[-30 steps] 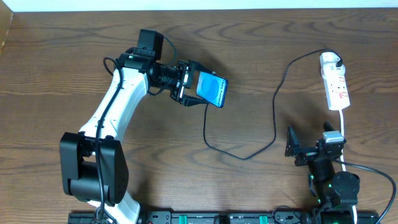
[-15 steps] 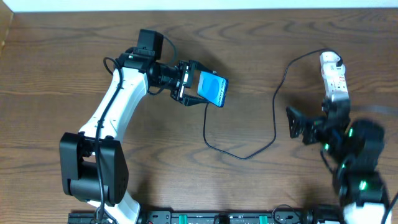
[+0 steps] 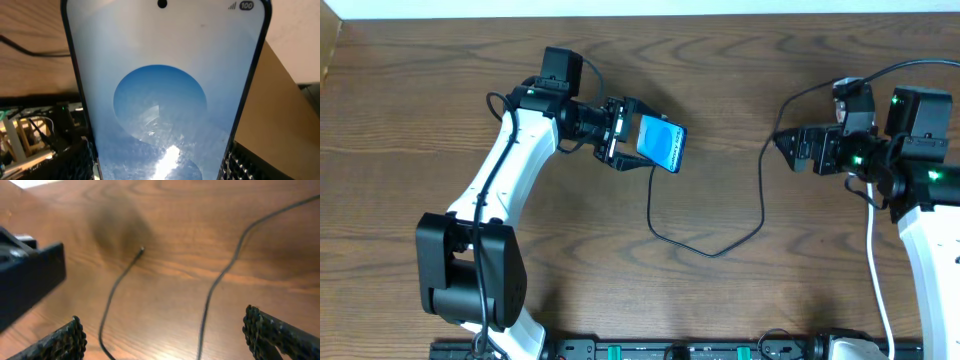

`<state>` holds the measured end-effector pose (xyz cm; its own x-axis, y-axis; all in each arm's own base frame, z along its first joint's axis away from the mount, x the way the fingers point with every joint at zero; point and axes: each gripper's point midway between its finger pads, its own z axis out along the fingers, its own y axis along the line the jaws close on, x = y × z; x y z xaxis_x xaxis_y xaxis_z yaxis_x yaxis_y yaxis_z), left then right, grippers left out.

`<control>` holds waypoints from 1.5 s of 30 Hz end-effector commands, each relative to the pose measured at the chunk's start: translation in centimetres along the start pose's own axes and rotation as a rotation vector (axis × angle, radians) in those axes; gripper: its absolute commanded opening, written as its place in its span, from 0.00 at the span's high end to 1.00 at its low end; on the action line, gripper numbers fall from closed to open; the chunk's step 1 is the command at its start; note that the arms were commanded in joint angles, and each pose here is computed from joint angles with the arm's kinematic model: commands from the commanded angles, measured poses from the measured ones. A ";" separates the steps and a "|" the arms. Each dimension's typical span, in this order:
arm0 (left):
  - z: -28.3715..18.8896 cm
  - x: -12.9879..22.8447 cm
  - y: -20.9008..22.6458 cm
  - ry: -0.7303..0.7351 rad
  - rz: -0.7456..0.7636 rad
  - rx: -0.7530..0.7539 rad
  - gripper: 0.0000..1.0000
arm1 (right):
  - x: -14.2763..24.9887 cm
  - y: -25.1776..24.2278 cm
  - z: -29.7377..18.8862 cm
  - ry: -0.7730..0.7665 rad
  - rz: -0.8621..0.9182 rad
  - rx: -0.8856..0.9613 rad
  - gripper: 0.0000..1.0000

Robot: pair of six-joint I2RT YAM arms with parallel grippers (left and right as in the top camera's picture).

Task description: Plug charger to phone and switch on socket

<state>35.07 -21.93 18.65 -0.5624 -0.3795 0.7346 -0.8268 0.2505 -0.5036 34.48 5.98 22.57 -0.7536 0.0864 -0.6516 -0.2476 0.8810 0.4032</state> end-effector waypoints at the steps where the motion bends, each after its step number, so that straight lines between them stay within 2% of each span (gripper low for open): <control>1: -0.6 0.6 -0.5 -0.027 0.022 0.014 0.46 | -1.4 2.3 -0.2 -0.036 0.047 -0.112 0.04; 3: -0.7 -0.2 -0.4 -0.076 0.022 0.005 0.46 | -1.6 3.0 0.4 -0.031 0.095 -0.135 0.11; 11: -1.1 -3.0 0.0 -0.240 0.020 -0.023 0.46 | 0.3 8.3 5.9 0.087 0.056 -0.258 0.11; 16: -1.4 -3.9 0.2 -0.294 0.019 -0.032 0.46 | 1.7 12.1 10.1 0.148 0.071 -0.338 0.19; 22: -1.4 -4.0 0.2 -0.300 0.007 -0.031 0.46 | 1.8 14.4 11.0 0.141 0.050 -0.386 0.21; 30: -1.4 -4.0 0.1 -0.300 -0.018 -0.021 0.46 | 4.0 16.0 13.8 0.196 0.110 -0.335 0.29; 40: -1.4 -4.0 0.1 -0.301 -0.019 -0.021 0.46 | 6.5 17.5 18.2 0.237 0.129 -0.338 0.47; 45: -1.4 -4.0 0.1 -0.301 -0.019 -0.021 0.46 | 6.4 17.4 18.6 0.230 0.127 -0.334 0.55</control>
<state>37.42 -18.62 14.52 -0.4959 -0.6586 0.5660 -0.8568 0.2652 -0.4421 36.21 30.16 13.41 -0.9000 0.0360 -0.4344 -0.3038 0.6628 0.6844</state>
